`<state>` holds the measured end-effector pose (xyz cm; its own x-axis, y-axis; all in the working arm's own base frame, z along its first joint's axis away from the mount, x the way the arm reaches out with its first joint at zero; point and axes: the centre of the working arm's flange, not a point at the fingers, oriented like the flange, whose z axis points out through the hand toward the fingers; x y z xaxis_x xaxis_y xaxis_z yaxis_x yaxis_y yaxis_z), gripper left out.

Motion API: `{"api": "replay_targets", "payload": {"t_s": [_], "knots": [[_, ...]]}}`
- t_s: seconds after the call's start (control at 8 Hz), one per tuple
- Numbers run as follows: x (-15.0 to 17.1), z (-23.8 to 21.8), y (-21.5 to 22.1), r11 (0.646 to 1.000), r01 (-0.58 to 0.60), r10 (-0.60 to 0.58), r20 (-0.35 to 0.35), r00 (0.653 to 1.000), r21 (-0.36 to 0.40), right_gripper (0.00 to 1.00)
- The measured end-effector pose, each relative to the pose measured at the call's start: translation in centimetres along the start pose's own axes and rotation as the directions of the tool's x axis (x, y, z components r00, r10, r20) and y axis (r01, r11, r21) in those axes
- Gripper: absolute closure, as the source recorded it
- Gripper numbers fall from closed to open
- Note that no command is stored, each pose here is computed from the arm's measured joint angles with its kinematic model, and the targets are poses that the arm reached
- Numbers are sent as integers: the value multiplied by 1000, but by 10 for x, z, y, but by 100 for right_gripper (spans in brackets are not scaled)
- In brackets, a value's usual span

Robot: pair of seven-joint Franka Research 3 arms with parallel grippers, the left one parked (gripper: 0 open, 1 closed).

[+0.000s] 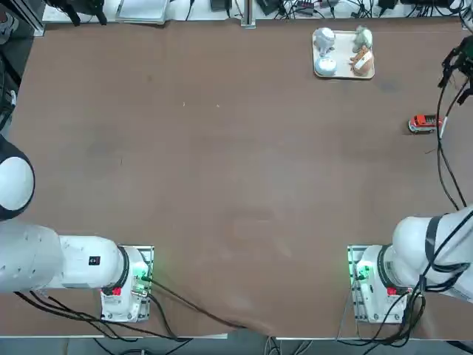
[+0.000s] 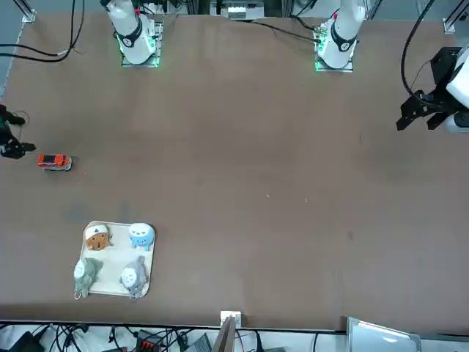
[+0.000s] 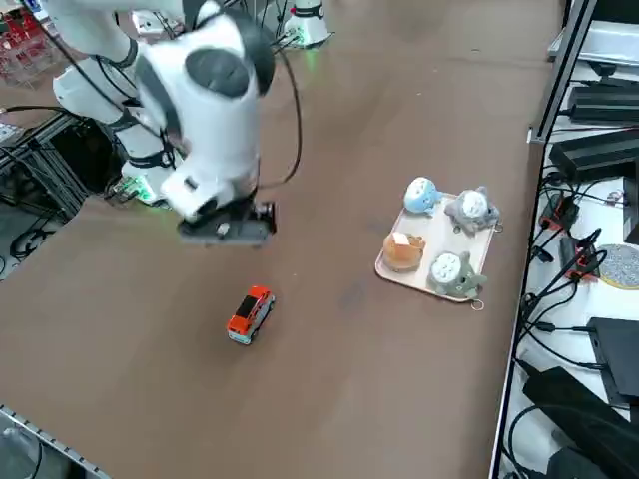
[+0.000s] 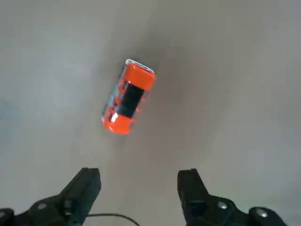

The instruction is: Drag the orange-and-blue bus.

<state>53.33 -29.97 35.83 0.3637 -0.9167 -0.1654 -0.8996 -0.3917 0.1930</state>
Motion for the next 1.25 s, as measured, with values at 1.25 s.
{"api": "replay_targets", "payload": {"t_s": [1.25], "knots": [[24,145,16,942,-218,244,-72,967,257,4]]}}
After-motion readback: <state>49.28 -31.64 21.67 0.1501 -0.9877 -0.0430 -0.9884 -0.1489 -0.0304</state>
